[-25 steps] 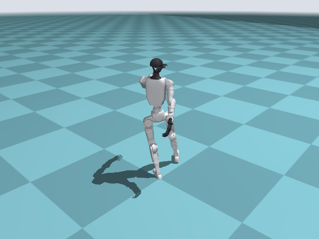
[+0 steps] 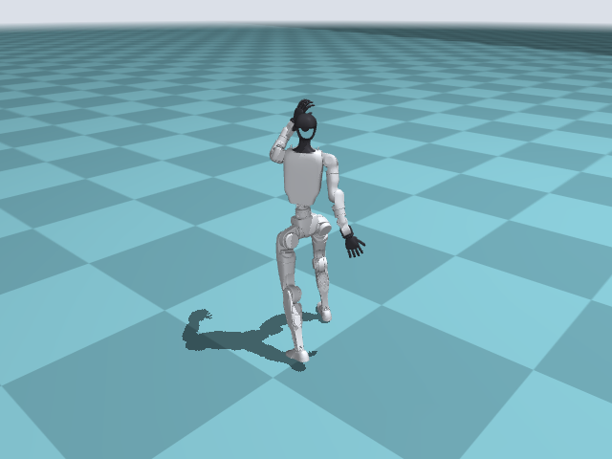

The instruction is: Kungfu

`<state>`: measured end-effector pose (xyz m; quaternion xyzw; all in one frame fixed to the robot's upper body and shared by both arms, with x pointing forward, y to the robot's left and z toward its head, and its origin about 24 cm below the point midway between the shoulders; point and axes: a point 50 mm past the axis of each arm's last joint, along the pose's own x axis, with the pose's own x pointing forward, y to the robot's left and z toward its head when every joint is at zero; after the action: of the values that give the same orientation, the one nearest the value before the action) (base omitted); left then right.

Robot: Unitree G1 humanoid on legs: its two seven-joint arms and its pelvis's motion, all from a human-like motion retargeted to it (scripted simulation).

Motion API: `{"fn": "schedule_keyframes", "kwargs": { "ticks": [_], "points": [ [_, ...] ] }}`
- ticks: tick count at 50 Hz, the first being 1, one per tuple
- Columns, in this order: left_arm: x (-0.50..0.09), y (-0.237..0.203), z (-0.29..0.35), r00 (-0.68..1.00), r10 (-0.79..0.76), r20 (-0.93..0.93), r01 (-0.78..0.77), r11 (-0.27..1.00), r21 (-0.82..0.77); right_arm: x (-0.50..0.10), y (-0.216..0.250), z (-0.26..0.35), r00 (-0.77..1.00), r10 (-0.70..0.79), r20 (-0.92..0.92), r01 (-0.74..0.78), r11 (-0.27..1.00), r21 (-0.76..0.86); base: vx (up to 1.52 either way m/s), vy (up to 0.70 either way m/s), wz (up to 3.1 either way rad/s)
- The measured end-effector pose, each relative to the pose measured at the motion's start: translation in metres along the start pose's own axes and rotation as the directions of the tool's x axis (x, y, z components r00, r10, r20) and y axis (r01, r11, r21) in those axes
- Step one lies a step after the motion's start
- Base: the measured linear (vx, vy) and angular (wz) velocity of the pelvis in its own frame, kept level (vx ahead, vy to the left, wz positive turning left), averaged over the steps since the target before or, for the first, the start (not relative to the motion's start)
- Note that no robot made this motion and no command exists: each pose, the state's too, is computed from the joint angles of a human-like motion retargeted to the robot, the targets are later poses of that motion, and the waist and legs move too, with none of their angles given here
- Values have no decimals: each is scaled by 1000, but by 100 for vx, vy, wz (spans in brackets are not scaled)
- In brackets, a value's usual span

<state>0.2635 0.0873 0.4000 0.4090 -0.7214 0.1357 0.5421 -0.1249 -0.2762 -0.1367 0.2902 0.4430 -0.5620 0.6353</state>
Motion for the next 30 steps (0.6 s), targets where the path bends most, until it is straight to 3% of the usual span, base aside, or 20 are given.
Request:
{"fn": "schedule_keyframes", "kwargs": {
  "ticks": [4, 8, 11, 16, 20, 23, 25, 26, 27, 30],
  "points": [
    [-14, -18, -2, 991, -38, -131, 22, 993, -119, 4, 54, 103, 873, 358, 332, -385, 923, 17, 5, -22, 159],
    [-42, -47, 8, 960, -161, -231, 83, 946, -314, -29, 97, 203, 563, 663, 494, -676, 713, -187, 4, -30, 181],
    [-76, -72, 22, 918, -270, -292, 136, 903, -408, -67, 130, 260, 355, 816, 457, -721, 550, -422, -18, -19, 195],
    [-166, -111, 54, 776, -423, -467, 216, 875, -433, -146, 204, 316, 51, 970, 237, -655, 212, -725, -31, -4, 183],
    [-284, -128, 97, 528, -610, -591, 403, 792, -458, -186, 306, 272, -226, 966, -123, -596, -237, -768, -48, 19, 150],
    [-397, -103, 128, 116, -700, -705, 616, 607, -501, -185, 402, 164, -288, 831, -476, -665, -531, -525, -46, 29, 83],
    [-440, -82, 151, -140, -704, -697, 626, 483, -613, -171, 419, 93, -171, 662, -729, -746, -571, -344, -31, 13, 76],
    [-449, -73, 157, -183, -701, -689, 613, 466, -638, -163, 415, 69, -110, 563, -819, -781, -559, -279, -11, 4, 64],
    [-455, -67, 161, -210, -695, -687, 604, 461, -651, -158, 411, 52, -61, 478, -876, -804, -544, -241, 5, -2, 60],
    [-464, -40, 152, -178, -607, -775, 630, 534, -563, -159, 406, -9, -53, 405, -913, -776, -592, -218, -3, -6, 45]
  ]
}}
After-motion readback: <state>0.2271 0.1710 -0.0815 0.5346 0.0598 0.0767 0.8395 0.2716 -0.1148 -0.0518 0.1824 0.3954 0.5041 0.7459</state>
